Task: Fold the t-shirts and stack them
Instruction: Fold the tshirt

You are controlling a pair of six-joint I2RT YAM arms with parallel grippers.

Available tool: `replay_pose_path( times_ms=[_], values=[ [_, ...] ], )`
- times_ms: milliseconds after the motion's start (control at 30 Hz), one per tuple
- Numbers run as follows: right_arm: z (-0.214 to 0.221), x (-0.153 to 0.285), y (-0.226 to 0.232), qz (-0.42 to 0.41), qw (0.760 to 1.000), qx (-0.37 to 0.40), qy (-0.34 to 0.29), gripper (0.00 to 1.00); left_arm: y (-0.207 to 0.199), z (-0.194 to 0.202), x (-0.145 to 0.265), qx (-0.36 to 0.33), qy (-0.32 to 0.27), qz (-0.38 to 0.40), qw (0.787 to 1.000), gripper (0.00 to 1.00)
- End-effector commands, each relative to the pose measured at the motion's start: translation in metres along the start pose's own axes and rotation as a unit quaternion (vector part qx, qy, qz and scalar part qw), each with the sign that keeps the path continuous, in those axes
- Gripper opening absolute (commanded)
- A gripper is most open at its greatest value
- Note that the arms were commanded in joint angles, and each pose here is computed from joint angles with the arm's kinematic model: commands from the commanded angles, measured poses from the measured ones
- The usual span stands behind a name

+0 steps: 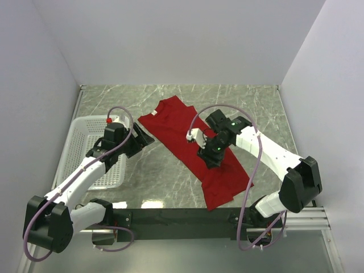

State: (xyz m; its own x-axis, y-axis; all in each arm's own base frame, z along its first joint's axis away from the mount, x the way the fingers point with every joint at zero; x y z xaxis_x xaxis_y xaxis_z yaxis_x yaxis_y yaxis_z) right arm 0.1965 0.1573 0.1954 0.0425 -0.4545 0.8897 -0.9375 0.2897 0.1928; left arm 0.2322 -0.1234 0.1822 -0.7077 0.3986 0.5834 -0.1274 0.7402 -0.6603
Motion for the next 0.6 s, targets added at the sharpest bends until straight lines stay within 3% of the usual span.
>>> replay_pose_path(
  times_ms=[0, 567],
  values=[
    [-0.012, 0.025, -0.004, 0.018, 0.999, 0.011, -0.047, 0.52, -0.002, -0.002, -0.001, -0.004, -0.008, 0.004, 1.0, 0.85],
    [-0.012, 0.055, -0.047, 0.062, 0.989, -0.056, -0.125, 0.52, -0.006, -0.008, -0.014, 0.001, 0.0, 0.001, 1.0, 0.84]
  ],
)
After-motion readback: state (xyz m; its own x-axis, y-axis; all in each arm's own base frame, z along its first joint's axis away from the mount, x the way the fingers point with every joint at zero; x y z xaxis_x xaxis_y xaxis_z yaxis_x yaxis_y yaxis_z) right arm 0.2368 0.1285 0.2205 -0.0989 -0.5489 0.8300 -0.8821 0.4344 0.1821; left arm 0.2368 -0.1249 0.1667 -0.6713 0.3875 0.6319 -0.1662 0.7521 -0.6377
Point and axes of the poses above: each gripper's point midway between its finger pads, its own x axis back along the fingers, its own y axis along the line the jaws close on, z = x × y, the point moved 8 cm from there along x, back along the fingers, and after that the axes turned 3 degrees about -x, right-handed, at the moved point
